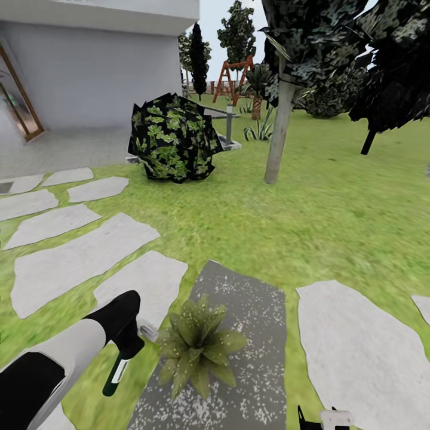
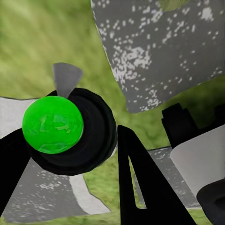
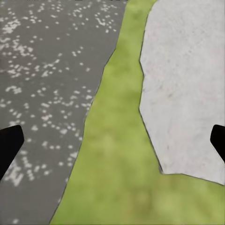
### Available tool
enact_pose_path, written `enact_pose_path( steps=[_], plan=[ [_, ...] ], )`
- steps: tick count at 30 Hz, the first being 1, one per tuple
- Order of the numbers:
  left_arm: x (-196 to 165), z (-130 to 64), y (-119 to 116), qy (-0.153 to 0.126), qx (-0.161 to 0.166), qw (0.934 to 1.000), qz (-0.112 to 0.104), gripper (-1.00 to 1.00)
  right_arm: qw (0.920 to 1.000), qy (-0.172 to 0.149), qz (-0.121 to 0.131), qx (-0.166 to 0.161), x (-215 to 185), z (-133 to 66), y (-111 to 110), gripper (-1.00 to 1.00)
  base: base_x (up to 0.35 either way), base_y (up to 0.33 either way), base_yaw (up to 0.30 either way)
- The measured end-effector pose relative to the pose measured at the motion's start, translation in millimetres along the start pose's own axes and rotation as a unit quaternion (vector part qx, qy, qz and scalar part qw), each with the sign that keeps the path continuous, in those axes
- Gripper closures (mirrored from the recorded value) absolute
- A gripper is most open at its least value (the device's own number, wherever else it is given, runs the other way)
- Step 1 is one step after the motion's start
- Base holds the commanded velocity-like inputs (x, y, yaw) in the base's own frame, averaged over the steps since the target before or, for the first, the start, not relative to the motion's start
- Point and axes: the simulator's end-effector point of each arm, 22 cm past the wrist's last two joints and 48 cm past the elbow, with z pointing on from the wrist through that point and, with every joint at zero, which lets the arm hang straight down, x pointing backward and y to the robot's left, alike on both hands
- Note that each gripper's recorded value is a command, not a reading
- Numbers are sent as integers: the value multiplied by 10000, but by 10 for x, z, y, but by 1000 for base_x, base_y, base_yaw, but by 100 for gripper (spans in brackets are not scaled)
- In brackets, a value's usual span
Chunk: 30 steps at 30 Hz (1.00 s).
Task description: Pick up the pesticide atomizer in the garden and spray insectifuge to fully cover both potted plants in the garden.
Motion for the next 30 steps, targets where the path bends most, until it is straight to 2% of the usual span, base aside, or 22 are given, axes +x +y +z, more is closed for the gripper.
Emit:
enact_pose_path(
  steps=[9,20,27,30],
  plan=[
    [-18,1,-23,-9,6,10000,28,100,10000,-1,-3,7,0,1,-7,-100,54,-173,14],
    [-10,-3,3,-20,0,10000,0,100,10000,-1,1,1,-1,2,2,-100,-170,-242,248],
    [-13,-6,1,-23,-5,10000,8,100,10000,-2,1,-1,-1,0,2,-100,-12,-269,42],
    [6,-3,29,-12,-20,10000,-9,100,10000,-2,1,0,-1,0,2,-100,0,-272,231]
  ],
)
